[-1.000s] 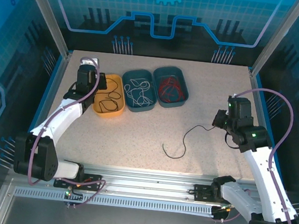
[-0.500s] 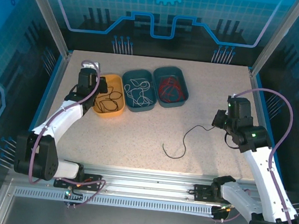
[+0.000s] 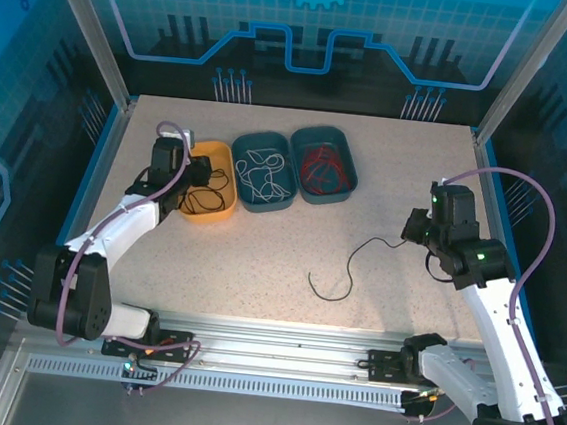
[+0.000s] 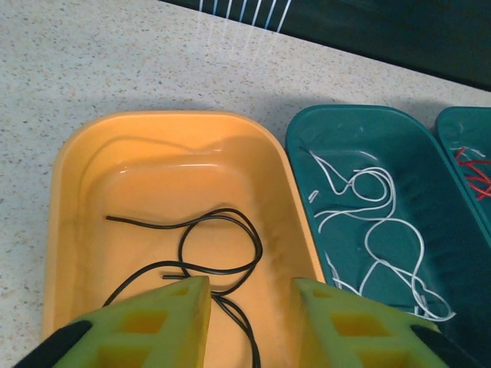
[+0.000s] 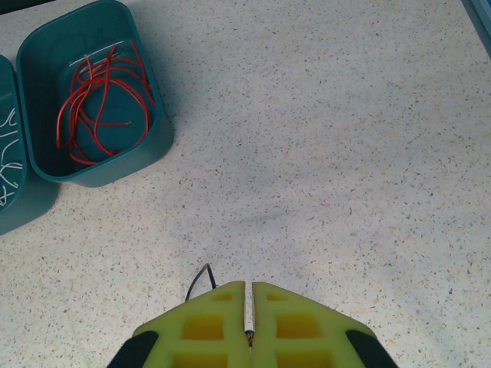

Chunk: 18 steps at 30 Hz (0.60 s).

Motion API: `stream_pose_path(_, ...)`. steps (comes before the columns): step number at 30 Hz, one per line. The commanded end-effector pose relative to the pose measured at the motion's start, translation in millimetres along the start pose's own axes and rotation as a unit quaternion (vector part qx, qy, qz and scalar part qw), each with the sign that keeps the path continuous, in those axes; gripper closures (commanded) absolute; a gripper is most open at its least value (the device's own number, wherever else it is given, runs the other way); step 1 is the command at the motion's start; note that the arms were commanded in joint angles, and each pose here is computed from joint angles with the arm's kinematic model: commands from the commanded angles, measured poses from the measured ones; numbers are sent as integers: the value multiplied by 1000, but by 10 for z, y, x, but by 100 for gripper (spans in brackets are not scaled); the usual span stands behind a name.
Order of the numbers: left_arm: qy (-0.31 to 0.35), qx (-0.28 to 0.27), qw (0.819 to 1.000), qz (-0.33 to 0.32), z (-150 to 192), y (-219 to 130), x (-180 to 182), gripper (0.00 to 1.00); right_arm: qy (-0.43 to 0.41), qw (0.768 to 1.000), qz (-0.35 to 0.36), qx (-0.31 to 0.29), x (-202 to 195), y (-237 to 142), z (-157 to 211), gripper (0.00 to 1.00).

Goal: Untangle the cables

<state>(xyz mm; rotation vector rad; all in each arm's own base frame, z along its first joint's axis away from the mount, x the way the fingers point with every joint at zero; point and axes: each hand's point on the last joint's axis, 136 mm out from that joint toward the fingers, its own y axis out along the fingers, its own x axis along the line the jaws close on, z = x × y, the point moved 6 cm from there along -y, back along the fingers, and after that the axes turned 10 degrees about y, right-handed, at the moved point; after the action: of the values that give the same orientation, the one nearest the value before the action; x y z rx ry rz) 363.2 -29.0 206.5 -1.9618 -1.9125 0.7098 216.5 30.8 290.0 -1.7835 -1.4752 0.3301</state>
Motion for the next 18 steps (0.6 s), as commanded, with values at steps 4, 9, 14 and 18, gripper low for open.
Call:
stream_pose_path(4,-13,-37,998,54,-123,-287,-112,53,5,1000,-12,-9,61,-92,-45,100)
stream_pose_path(9,-3,-47,989,141,-142,-519,-411,47,4,999,-33,-9,150,-133,-75,100)
stream_pose_path(14,61,-52,967,242,61,-647,-983,45,7,996,-85,-9,302,-213,-111,100)
stream_pose_path(18,108,-41,946,304,306,-608,-1420,45,1,988,-156,-11,493,-334,-178,100)
